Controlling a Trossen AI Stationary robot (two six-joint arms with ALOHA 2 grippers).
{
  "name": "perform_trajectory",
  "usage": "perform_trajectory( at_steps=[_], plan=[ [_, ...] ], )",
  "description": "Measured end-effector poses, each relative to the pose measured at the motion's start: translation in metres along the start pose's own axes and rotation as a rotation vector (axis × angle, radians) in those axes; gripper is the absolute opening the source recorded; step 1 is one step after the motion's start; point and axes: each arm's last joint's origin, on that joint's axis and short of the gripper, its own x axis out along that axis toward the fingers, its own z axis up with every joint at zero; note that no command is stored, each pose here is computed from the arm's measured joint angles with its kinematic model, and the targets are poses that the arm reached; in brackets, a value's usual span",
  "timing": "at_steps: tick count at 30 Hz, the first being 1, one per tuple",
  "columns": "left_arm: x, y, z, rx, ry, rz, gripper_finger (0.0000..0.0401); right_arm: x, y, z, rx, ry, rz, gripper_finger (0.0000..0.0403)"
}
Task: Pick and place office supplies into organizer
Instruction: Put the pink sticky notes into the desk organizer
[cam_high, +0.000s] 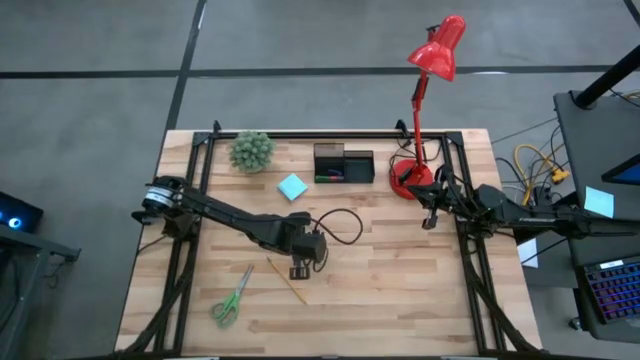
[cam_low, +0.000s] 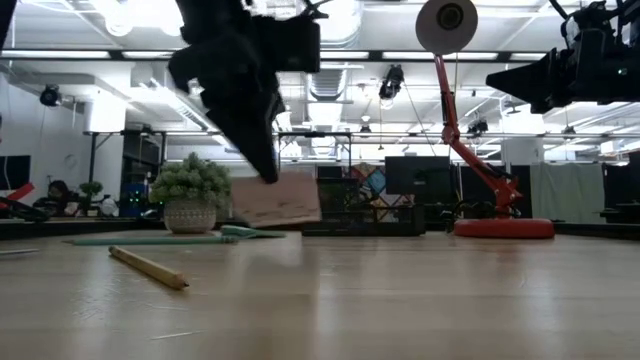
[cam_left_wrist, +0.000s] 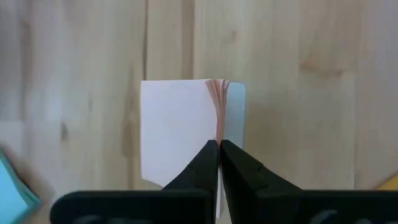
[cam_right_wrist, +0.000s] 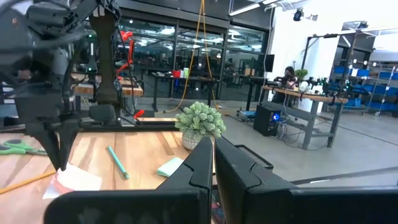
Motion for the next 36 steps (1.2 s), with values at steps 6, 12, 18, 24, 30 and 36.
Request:
perform_trajectory(
  at_steps=[6,12,18,24,30,36],
  plan=[
    [-0.008,0.014,0.018,0.043,-0.073,0.057,0.0,0.0,0.0,0.0,0.0,0.0,0.0,0.0009],
    [-0.012,0.032,0.039,0.093,-0.213,0.08,0.0,0.0,0.0,0.001,0.006,-0.008,-0.001,0.0009],
    [-0.014,0.056,0.054,0.142,-0.303,0.141,0.0,0.0,0.0,0.001,0.018,-0.007,-0.001,0.0009],
    [-0.009,0.085,0.064,0.128,-0.382,0.205,0.0,0.0,0.0,0.001,0.018,-0.008,-0.001,0.0009],
    [0.005,0.109,0.072,0.12,-0.439,0.264,0.0,0.0,0.0,0.001,0.018,-0.008,-0.001,0.0009],
    [0.019,0.131,0.078,0.087,-0.483,0.33,0.0,0.0,0.0,0.001,0.018,-0.007,-0.001,0.0008]
  ],
)
